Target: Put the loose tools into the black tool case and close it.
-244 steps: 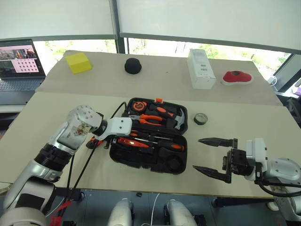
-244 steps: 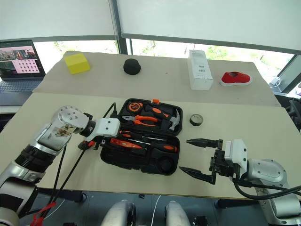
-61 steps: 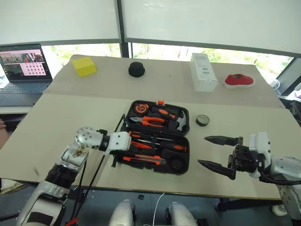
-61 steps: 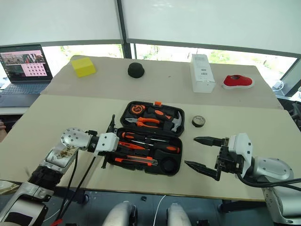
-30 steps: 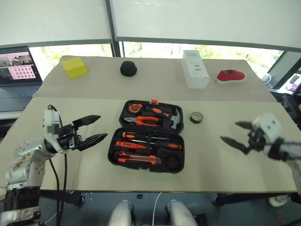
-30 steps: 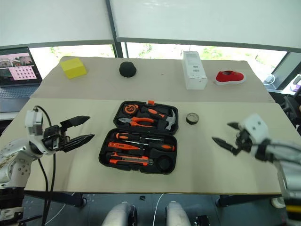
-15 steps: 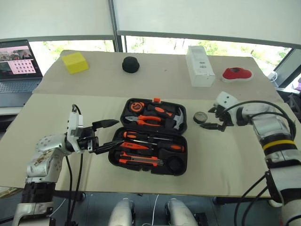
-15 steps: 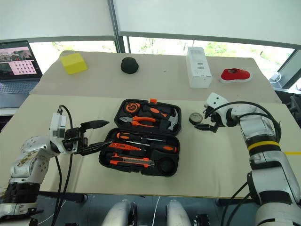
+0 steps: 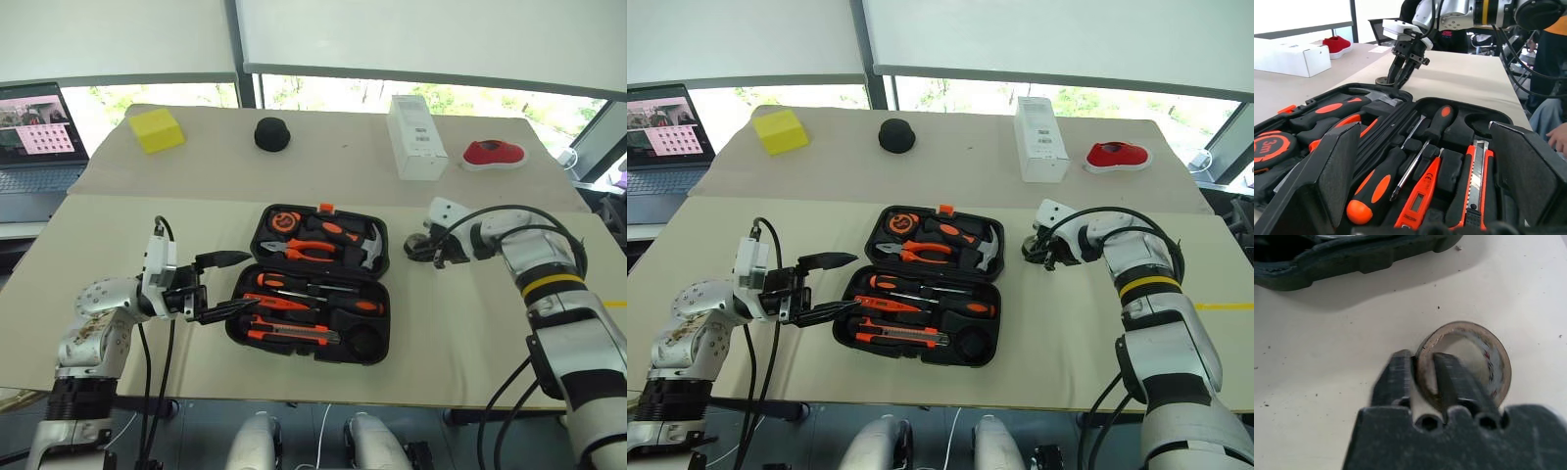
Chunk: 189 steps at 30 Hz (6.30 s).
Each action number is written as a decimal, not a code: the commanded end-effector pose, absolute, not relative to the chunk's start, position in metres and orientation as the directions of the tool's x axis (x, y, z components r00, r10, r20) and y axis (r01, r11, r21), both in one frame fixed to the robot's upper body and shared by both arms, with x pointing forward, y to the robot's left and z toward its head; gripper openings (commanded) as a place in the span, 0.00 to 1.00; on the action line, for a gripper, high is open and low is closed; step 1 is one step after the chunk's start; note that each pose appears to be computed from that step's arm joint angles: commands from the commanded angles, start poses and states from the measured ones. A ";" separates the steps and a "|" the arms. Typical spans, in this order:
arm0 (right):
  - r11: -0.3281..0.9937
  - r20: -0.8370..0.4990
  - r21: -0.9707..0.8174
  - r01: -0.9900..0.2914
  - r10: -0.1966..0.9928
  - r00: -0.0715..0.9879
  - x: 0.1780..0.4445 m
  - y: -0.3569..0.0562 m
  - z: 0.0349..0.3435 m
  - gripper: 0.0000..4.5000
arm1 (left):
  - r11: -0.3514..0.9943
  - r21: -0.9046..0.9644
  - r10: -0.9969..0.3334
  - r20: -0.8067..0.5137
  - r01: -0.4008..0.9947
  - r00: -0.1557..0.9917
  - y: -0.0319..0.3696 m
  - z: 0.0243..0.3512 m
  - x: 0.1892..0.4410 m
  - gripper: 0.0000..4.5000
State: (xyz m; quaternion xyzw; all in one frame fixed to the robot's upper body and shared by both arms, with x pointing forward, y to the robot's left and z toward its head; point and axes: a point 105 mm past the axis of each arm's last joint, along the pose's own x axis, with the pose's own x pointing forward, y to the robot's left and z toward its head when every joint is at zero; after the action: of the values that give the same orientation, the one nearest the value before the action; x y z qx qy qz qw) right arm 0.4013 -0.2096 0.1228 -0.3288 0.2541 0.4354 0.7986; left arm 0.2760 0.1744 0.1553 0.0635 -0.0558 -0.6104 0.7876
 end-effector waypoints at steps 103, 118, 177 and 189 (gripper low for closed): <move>0.823 -0.631 0.162 -0.544 0.511 0.585 0.366 -0.176 0.164 0.99 | 0.809 -0.172 -0.565 -0.493 0.562 0.662 0.178 0.147 0.365 0.99; 0.874 -0.727 0.229 -0.430 0.447 0.521 0.375 -0.170 0.132 0.67 | 0.830 -0.216 -0.537 -0.553 0.514 0.636 0.168 0.123 0.373 1.00; 0.310 -0.366 -0.443 -0.841 0.794 0.485 0.216 -0.187 0.094 0.05 | 0.620 0.363 -0.687 -0.179 0.696 0.705 0.236 0.119 0.304 0.26; 0.263 -0.428 -0.288 -0.921 0.825 0.370 0.199 -0.126 0.069 0.00 | 0.457 0.315 -0.749 -0.368 0.832 0.551 0.196 0.103 0.335 0.01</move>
State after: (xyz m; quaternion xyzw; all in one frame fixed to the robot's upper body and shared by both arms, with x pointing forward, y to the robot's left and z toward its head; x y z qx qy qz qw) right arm 0.1927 -0.1392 0.0631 -0.2420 0.1202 0.5545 0.7871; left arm 0.3312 0.2037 0.0974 0.2202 0.0970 -0.4517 0.8591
